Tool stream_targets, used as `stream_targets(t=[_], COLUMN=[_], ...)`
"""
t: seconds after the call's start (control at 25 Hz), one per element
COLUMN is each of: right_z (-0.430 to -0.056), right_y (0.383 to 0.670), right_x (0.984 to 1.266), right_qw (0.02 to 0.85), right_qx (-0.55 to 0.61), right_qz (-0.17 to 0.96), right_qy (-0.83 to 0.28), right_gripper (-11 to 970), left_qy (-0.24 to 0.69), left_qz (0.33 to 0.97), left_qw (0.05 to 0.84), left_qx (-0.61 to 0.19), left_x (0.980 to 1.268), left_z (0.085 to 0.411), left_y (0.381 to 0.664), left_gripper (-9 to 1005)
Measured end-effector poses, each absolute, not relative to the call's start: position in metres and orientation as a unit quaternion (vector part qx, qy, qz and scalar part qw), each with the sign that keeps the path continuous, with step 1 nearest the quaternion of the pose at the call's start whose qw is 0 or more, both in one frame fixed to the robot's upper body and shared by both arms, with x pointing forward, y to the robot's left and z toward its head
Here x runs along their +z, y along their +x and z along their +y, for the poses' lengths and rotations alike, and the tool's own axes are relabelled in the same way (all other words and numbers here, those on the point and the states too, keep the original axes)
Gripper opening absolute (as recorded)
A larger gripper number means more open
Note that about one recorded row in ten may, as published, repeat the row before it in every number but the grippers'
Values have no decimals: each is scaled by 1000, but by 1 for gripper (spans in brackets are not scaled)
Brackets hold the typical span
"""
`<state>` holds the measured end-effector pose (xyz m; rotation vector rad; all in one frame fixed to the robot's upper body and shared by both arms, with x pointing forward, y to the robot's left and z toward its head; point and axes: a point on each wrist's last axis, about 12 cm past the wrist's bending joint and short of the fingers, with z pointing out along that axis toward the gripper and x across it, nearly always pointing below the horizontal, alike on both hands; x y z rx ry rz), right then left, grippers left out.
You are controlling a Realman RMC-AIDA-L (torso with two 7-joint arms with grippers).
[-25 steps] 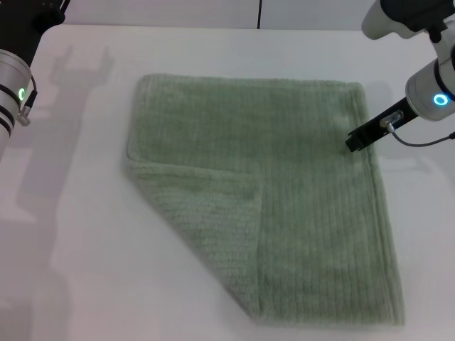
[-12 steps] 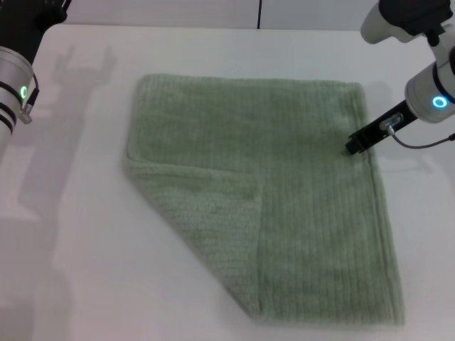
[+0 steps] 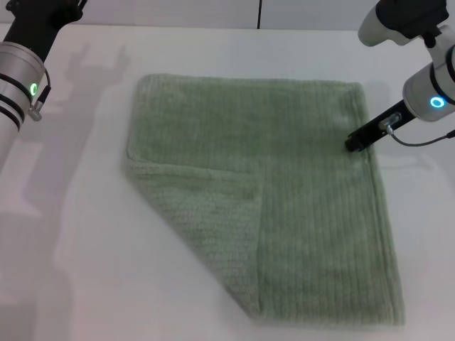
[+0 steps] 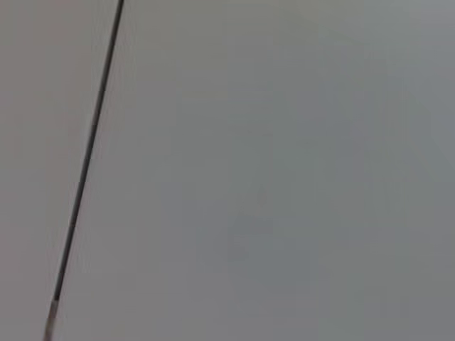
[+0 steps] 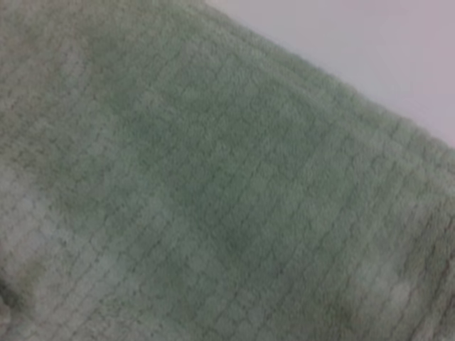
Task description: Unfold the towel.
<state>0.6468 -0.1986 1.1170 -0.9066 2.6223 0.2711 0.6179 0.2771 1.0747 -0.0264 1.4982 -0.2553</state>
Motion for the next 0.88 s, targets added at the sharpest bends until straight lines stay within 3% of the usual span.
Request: stream_targets(t=[0.88], right_z=[-196], right_y=[664], right_x=[1125], right_qw=[180], right_qx=[63], right_qz=[921], right_qy=[-341], right_gripper=[0], left_qy=[-14], left_qz=[680], left_qw=[724], left_qx=[-118], left_x=[1074], left_z=[277], left_y=[618], left_gripper=[750])
